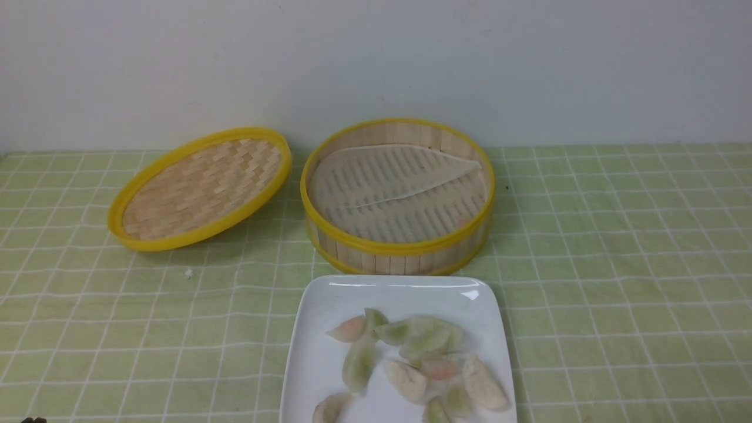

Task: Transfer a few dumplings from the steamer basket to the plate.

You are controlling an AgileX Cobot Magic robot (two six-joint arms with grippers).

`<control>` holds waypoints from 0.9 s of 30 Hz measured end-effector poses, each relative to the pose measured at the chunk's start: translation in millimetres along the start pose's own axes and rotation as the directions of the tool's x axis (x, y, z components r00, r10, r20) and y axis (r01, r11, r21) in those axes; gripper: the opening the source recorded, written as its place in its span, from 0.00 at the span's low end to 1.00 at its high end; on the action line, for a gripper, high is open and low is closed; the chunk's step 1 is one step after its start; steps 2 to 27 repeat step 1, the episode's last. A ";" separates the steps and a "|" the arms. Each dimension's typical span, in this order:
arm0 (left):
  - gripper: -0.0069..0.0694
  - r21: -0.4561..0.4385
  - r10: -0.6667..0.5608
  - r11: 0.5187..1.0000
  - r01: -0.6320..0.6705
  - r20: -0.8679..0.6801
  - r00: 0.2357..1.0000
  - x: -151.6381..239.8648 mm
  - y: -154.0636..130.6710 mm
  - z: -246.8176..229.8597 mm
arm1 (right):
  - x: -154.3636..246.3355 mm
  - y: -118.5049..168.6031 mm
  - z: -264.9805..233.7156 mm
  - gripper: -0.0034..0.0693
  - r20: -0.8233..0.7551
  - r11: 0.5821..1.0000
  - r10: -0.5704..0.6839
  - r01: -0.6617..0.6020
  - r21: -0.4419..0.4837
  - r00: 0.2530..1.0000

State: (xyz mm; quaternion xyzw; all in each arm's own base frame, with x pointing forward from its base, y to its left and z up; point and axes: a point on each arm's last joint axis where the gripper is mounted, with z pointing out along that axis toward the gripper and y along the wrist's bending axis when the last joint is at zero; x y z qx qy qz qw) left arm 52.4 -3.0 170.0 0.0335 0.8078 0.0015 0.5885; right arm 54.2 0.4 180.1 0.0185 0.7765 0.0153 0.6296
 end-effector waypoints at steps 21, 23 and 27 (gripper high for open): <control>0.08 0.000 0.000 1.000 0.000 0.000 1.000 0.0 0.0 0.0 | 0.0 0.0 0.0 0.03 0.000 1.000 0.000 0.000 0.000 1.000; 0.08 0.000 0.000 1.000 0.000 0.000 1.000 0.0 0.0 0.0 | 0.0 0.0 0.0 0.03 0.000 1.000 0.000 0.000 0.000 1.000; 0.08 0.000 0.000 1.000 0.000 0.000 1.000 0.0 0.0 0.0 | 0.0 0.0 0.0 0.03 0.000 1.000 0.000 0.000 0.000 1.000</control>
